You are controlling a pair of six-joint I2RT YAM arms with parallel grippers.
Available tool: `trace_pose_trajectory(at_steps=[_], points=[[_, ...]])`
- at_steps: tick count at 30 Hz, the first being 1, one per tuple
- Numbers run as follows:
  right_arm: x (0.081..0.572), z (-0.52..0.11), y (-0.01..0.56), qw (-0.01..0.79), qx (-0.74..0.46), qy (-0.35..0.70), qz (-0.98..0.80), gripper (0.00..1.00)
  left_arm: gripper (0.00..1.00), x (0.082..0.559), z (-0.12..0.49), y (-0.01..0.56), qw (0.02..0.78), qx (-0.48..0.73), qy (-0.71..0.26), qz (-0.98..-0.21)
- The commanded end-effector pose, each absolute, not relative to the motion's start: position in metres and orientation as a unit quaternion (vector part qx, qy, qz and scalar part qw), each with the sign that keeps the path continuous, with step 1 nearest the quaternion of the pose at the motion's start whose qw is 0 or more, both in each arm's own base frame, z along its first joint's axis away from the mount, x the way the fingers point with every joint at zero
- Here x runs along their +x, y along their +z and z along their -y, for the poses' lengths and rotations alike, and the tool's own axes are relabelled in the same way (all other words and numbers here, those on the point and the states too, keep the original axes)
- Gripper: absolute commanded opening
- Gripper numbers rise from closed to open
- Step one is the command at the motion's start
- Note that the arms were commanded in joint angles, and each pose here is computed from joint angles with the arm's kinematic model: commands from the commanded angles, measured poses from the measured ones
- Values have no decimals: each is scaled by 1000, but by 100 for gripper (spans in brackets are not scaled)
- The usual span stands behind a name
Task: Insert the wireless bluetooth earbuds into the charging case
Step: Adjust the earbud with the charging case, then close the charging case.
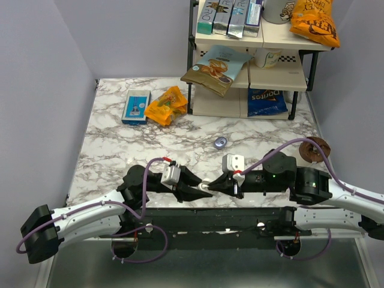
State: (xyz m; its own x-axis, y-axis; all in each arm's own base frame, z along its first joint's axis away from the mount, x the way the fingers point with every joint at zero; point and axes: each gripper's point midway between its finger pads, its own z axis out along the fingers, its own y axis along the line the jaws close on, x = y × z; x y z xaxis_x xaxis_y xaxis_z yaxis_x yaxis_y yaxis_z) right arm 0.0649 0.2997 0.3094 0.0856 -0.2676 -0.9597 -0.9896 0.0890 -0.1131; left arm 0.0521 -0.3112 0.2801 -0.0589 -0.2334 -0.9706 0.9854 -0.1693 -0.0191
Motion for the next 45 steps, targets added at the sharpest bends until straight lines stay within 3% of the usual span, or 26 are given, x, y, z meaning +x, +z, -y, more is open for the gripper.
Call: trace_pose_trajectory(at_steps=[1, 6, 15, 18, 22, 26, 30, 33, 37, 45], points=[[64, -291, 288, 442, -582, 351, -585, 24, 0, 40, 305, 309, 528, 473, -619, -338], [67, -292, 299, 455, -572, 352, -585, 37, 0, 42, 306, 305, 527, 473, -615, -346], [69, -286, 328, 491, -542, 368, -574, 40, 0, 47, 306, 301, 533, 467, -608, -357], [74, -280, 342, 518, -519, 371, -569, 40, 0, 47, 306, 299, 532, 466, -608, -360], [80, -281, 340, 522, -511, 361, -580, 25, 0, 47, 307, 300, 532, 467, -608, -360], [76, -285, 336, 513, -518, 367, -578, 18, 0, 47, 307, 301, 531, 467, -609, -359], [81, -283, 342, 527, -505, 364, -579, 20, 0, 47, 307, 301, 532, 467, -608, -359], [95, -275, 350, 556, -468, 347, -592, 29, 0, 47, 306, 301, 532, 467, -608, -360], [91, -269, 357, 560, -467, 357, -584, 33, 0, 52, 306, 299, 539, 460, -600, -370], [52, -273, 338, 485, -539, 405, -557, 25, 0, 62, 303, 300, 563, 443, -583, -383]])
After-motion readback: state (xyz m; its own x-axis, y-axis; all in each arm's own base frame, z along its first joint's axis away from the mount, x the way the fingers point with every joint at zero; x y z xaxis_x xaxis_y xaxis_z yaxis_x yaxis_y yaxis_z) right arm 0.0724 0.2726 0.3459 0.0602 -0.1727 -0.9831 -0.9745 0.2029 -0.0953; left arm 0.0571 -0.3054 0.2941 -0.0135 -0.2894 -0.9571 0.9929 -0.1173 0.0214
